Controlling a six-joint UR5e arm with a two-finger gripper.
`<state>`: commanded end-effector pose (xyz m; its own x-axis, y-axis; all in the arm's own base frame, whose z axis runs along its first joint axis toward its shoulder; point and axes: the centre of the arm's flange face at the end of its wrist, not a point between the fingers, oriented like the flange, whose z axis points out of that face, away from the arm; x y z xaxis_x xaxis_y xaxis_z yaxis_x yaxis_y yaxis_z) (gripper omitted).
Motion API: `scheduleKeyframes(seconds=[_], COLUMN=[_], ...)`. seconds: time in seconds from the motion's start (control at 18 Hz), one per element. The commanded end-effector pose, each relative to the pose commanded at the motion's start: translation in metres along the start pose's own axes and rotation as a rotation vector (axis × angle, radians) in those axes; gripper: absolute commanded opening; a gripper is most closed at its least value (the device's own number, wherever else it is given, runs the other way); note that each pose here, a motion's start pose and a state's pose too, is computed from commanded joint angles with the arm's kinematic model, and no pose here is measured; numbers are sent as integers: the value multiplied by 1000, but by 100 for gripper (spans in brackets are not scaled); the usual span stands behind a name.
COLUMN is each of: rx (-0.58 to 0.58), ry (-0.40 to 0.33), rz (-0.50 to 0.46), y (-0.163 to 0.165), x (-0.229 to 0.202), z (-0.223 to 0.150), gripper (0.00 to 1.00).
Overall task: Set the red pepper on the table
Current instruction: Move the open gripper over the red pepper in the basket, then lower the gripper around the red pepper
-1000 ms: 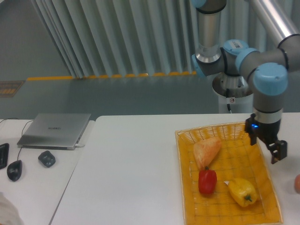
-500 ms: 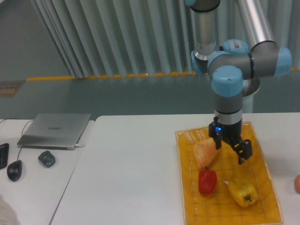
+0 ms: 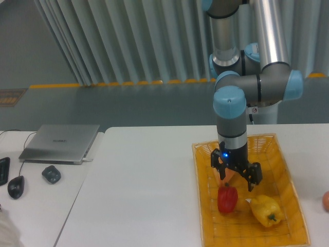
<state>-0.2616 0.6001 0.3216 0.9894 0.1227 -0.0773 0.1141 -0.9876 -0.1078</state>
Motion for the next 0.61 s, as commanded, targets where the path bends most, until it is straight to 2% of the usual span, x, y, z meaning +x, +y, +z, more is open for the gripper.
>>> scheduleKeyframes(seconds=[0.33, 0.61], rx=[-11, -5], ry=[2, 0], rz=[-9, -15], y=[-3, -3], x=[-2, -1], z=[16, 12], gripper=[100, 100])
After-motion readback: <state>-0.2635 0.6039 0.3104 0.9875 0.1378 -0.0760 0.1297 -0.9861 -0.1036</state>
